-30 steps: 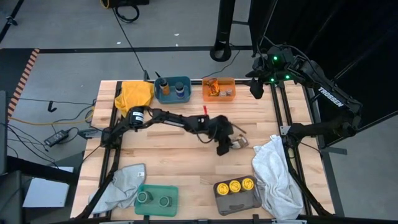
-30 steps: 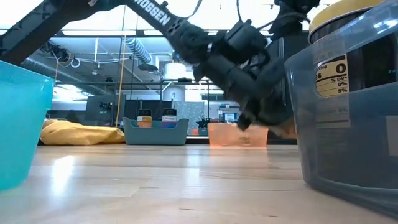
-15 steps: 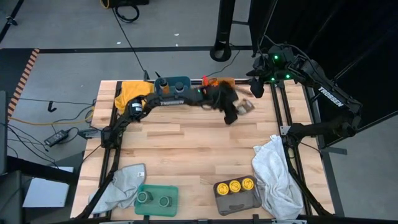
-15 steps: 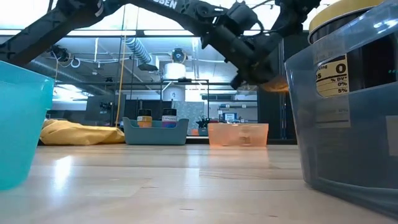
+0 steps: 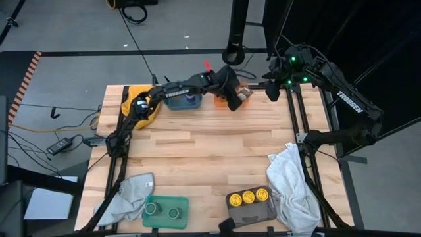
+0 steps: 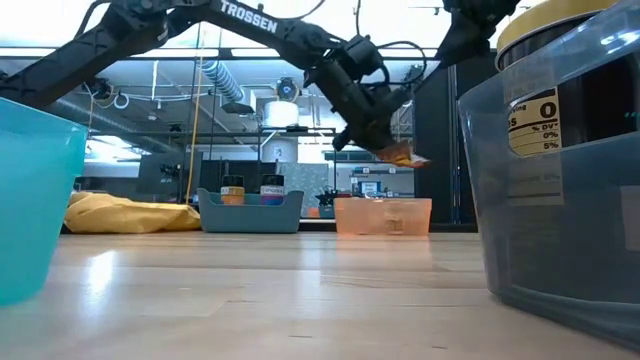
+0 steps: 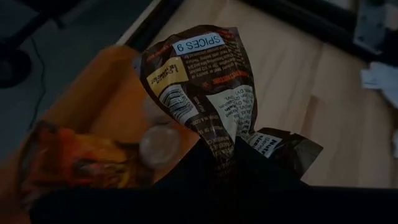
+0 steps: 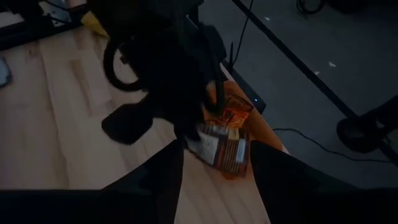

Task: Sort spices by type
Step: Put the orange seasoning pack into the orange bin

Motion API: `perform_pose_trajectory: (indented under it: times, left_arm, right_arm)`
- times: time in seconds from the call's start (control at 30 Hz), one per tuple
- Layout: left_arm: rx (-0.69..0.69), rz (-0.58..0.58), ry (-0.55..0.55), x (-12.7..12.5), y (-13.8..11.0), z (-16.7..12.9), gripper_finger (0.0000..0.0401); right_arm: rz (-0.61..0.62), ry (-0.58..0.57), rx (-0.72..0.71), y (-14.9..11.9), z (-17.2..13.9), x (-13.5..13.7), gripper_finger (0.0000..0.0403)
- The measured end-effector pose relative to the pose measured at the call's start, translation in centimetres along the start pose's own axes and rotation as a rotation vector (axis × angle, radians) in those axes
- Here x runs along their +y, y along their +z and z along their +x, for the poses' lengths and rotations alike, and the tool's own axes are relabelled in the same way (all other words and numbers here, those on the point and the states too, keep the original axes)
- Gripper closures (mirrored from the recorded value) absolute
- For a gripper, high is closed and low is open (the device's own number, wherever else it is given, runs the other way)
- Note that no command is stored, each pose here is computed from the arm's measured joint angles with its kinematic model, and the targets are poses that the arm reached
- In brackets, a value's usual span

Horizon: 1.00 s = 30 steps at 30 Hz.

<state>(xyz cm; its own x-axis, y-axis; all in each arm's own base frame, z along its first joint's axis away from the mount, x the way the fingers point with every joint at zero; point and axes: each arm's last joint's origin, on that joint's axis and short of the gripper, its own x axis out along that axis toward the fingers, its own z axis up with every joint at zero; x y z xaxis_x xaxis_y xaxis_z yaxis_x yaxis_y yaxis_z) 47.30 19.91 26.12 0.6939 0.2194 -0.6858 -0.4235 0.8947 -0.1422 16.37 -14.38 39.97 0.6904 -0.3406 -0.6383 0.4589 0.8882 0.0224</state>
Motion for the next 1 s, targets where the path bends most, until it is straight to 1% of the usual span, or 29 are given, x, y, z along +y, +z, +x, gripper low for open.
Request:
perform_pose_trajectory:
  times: [0.33,0.5,0.63,0.83,1.0]
  left_arm:
    - [0.013,0.019,0.116,3.5,1.0,-3.1,0.0351]
    - [0.007,0.011,0.139,4.9,1.2,-3.5,0.0351]
    - [-0.04,0.027,0.136,5.1,1.3,-3.1,0.0351]
    - [-0.042,0.028,0.117,5.2,0.0,-2.5,0.0351]
    - [-0.151,0.012,0.099,5.3,-1.7,-3.5,0.0359]
  right_arm:
    - [0.018,-0.02,-0.001,-0.1,-0.1,-0.6,0.0208]
    - [0.028,-0.044,0.0,-0.1,-0.1,-0.7,0.0208]
    - [0.031,-0.045,0.0,-0.1,-0.1,-0.7,0.0208]
    - [0.032,-0.045,-0.002,-0.1,-0.1,-0.7,0.0208]
    - [0.046,-0.049,-0.003,-0.1,-0.2,-0.8,0.0208]
